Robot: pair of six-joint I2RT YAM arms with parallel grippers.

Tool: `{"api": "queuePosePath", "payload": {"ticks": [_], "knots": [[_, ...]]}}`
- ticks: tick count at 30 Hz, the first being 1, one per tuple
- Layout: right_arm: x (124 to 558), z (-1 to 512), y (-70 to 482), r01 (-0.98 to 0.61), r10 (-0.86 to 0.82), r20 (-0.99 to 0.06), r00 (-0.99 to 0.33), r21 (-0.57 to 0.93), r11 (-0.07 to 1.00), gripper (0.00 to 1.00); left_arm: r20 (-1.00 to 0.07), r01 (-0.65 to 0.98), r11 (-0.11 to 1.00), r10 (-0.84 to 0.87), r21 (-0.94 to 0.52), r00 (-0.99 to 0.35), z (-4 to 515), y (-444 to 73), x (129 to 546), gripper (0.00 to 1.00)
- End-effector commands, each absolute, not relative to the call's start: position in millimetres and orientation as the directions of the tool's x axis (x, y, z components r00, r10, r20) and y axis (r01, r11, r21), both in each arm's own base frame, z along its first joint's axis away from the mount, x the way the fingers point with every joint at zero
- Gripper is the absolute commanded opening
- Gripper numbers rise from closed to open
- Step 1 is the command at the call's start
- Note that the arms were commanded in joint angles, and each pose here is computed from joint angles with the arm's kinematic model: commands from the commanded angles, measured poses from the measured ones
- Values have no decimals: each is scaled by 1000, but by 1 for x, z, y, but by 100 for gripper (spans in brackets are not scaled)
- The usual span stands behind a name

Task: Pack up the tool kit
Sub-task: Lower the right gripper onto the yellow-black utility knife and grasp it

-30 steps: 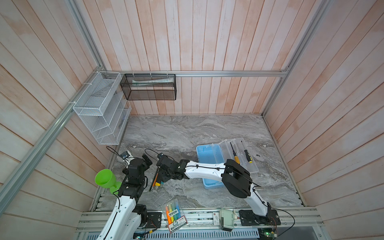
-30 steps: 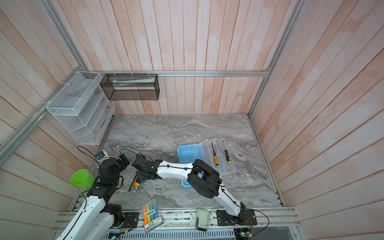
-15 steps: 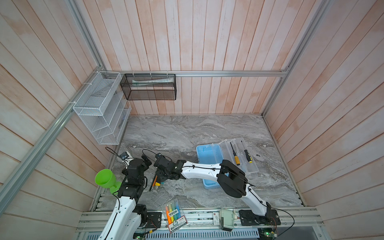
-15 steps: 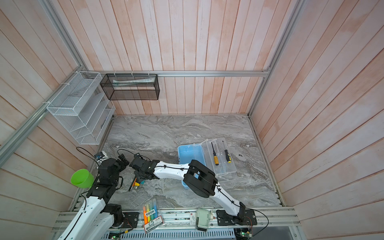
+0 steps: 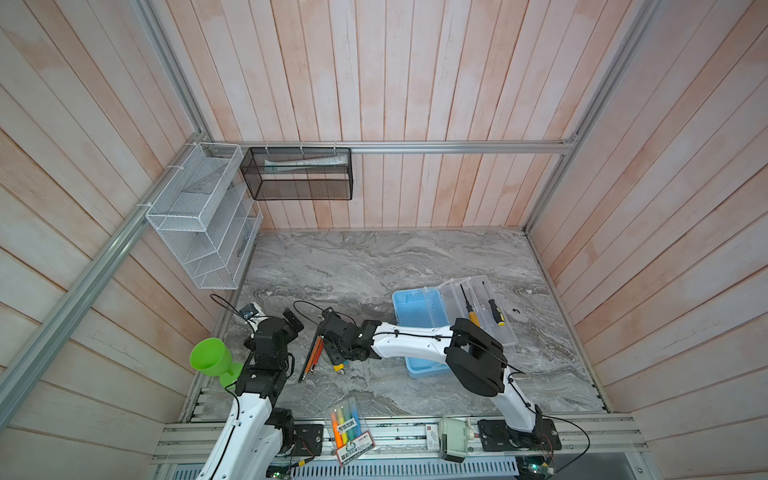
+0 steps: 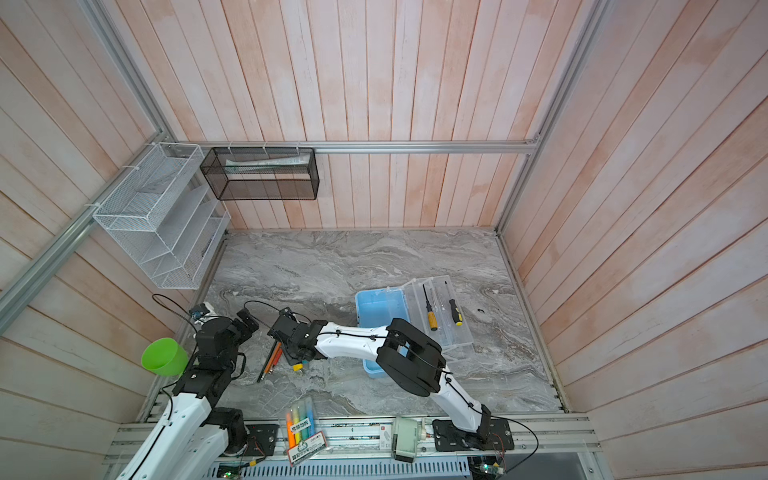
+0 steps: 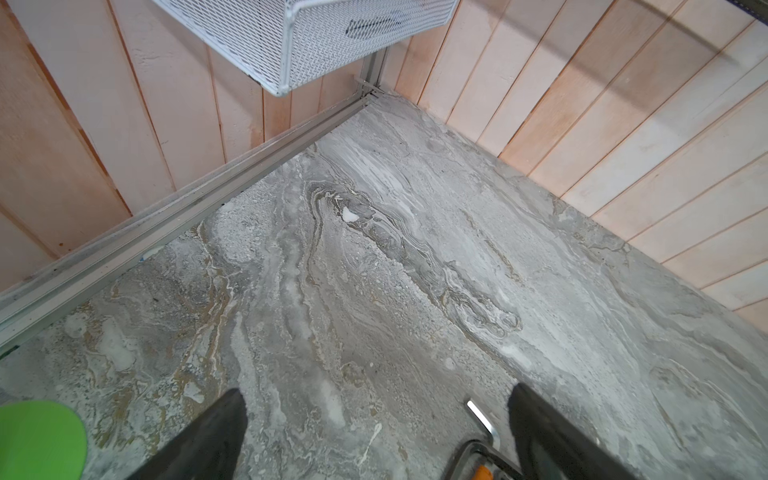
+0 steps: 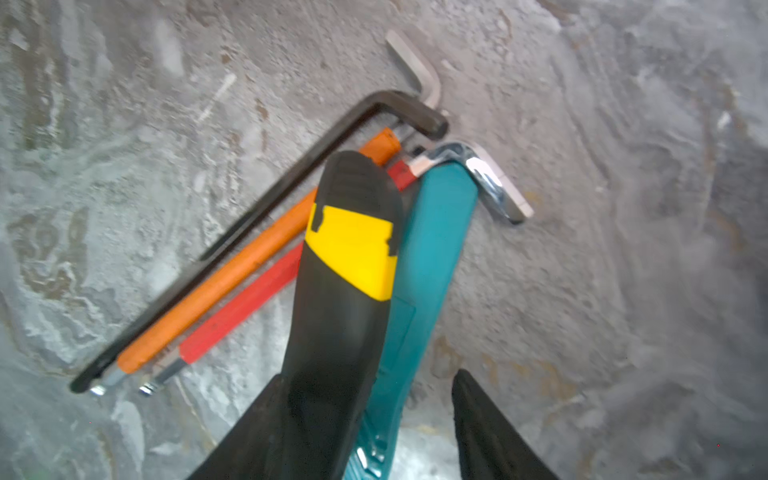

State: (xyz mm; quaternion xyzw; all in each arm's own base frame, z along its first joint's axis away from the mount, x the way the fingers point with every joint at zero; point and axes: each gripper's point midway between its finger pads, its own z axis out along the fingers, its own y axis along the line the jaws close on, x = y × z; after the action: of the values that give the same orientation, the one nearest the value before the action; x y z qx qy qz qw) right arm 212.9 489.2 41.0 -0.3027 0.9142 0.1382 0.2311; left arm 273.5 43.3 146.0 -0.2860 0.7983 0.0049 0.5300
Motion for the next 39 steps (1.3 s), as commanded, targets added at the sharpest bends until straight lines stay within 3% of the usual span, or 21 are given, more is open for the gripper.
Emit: {"api": "queuePosePath", "payload": {"ticks": [1,12,31,39], "knots": [[222,34,452,-578,-499,-461,-734,39,815,60,-853,-425,857,-434,-292,-289,144,38,276,100],[213,80,463,-672,-496,-566,-658,145,727,60,-835,-296,898,-420,-325,-356,143,13,282,100],[230,34,474,-664,-592,-475,-651,-23,748,57,-829,-382,869,-447,-315,-335,138,27,272,100],[230,28,467,-653,-606,-462,-648,-72,754,46,-830,-380,870,-446,-315,-334,139,27,273,100]]}}
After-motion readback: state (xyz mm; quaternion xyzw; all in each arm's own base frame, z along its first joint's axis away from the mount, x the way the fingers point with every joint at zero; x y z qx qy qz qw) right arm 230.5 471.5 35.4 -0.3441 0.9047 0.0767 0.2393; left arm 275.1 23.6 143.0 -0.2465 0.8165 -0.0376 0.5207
